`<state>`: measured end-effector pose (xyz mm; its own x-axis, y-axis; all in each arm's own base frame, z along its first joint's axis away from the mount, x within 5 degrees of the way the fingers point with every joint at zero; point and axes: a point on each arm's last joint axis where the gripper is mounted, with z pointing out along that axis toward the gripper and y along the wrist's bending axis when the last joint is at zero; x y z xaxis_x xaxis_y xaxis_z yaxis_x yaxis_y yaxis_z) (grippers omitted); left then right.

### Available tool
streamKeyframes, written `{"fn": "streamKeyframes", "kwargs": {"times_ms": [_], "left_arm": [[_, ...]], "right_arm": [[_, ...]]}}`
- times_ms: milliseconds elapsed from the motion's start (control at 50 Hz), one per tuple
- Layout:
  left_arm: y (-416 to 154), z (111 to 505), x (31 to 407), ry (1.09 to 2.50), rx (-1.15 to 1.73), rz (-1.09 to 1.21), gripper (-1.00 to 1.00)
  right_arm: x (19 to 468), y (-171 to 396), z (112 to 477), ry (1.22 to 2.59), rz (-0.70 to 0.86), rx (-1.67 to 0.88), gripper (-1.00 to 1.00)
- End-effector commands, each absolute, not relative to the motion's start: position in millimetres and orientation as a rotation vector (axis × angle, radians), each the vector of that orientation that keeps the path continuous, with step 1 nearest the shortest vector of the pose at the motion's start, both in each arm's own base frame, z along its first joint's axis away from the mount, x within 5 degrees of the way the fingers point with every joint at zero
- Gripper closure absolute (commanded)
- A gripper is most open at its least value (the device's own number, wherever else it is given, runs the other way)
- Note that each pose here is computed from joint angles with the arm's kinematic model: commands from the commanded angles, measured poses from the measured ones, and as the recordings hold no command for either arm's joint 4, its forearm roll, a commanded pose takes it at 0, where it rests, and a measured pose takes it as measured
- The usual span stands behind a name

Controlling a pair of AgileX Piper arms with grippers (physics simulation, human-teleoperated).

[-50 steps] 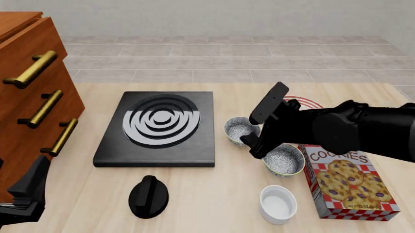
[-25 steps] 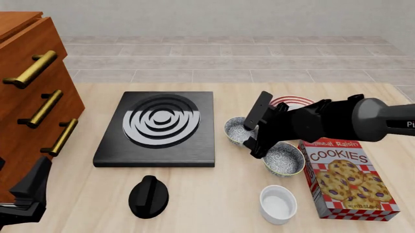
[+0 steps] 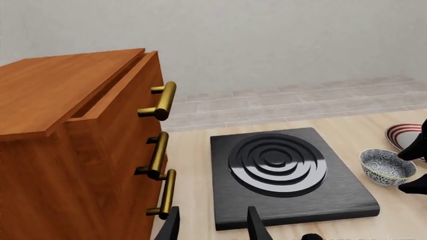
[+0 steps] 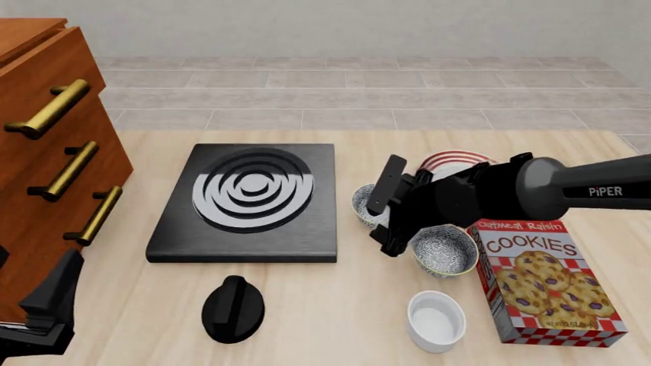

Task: Pick the akita bowl from table center and place it on the plate.

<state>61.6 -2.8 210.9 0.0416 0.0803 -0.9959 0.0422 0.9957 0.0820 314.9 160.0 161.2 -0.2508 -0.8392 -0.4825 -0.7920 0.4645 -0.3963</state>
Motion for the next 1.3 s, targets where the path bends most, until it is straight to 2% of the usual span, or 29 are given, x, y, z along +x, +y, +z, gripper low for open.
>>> {"fn": "streamKeyframes", "kwargs": {"times_ms": [20,400,620,820,840,880,1200,1300], "left_arm": [[-3.0,210.8,60.0,1.523,0.12,0.047,-1.0],[-3.3,210.8,60.2,1.524,0.123,0.041,-1.0],[-3.5,210.8,60.3,1.525,0.125,0.038,-1.0],[-3.6,210.7,60.5,1.526,0.126,0.037,-1.0],[-3.6,210.7,60.5,1.526,0.127,0.038,-1.0],[-3.6,210.6,60.6,1.526,0.127,0.038,-1.0],[-3.9,210.4,60.4,1.529,0.131,0.034,-1.0],[-3.9,210.5,60.4,1.528,0.131,0.033,-1.0]], "right_arm": [[316.5,167.9,145.8,2.073,-0.084,-1.38,-1.0],[316.2,182.7,127.9,2.123,-0.046,-1.397,-1.0],[327.3,170.6,121.8,2.141,-0.072,-1.382,-1.0],[324.4,170.8,121.4,2.116,-0.079,-1.399,-1.0],[323.6,173.1,125.6,2.105,-0.075,-1.392,1.0],[318.9,176.5,133.3,2.056,-0.079,-1.406,1.0],[314.8,177.4,170.0,2.002,-0.083,-1.385,1.0],[323.1,175.9,199.6,2.028,-0.05,-1.247,1.0]]}}
